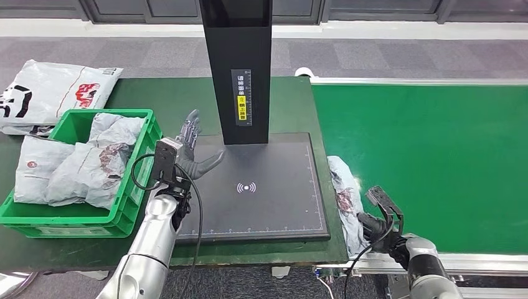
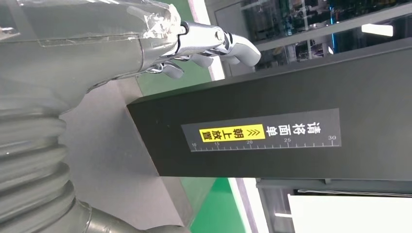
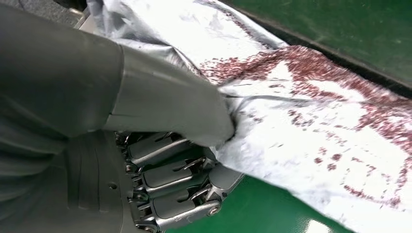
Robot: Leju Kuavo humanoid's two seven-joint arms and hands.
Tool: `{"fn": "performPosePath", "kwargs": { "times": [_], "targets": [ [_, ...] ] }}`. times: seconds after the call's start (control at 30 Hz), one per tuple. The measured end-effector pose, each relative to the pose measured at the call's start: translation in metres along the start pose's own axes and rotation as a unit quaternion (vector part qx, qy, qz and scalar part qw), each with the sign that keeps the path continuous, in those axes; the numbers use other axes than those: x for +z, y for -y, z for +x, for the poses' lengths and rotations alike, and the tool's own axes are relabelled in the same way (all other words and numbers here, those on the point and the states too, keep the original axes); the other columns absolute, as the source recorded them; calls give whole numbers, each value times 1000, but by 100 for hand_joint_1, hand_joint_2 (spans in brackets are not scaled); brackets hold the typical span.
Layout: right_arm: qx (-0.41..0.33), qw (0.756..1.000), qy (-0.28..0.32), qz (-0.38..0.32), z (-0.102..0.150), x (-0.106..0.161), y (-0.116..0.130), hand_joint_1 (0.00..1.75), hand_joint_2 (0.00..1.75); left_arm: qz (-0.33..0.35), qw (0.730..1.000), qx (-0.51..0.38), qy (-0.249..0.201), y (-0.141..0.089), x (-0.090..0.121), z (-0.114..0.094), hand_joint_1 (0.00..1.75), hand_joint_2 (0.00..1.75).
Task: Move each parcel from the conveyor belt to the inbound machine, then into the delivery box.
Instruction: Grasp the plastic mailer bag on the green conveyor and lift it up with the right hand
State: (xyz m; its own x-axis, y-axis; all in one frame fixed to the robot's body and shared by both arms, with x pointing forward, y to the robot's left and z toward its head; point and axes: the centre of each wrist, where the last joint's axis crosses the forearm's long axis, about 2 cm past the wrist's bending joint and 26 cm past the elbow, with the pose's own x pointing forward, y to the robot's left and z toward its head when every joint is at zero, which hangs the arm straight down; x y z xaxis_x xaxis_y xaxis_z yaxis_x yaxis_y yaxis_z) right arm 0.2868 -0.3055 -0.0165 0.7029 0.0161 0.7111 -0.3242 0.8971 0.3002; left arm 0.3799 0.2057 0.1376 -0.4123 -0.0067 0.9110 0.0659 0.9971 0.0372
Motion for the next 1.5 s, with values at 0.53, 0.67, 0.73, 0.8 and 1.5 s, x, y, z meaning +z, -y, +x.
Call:
{"fn": "performPosePath", "kwargs": {
  "times": [0.53,0.67,0.73,0.8,1.5],
  "targets": [
    [-19,999,34,-12,-3,1,1,175,175,10,1000,4,4,-4,6,-1,0,175],
    [-25,998,49,-14,-3,2,3,175,175,12,1000,4,4,-5,8,-1,0,175],
    [-36,997,73,-19,-2,4,6,175,175,15,1000,4,5,-6,9,-1,0,175],
    [-50,993,100,-27,-2,6,11,175,175,21,1000,2,6,-9,11,-1,0,175],
    [-107,944,296,-96,21,35,56,175,175,60,998,-27,-19,-36,58,-10,0,175]
  ]
}}
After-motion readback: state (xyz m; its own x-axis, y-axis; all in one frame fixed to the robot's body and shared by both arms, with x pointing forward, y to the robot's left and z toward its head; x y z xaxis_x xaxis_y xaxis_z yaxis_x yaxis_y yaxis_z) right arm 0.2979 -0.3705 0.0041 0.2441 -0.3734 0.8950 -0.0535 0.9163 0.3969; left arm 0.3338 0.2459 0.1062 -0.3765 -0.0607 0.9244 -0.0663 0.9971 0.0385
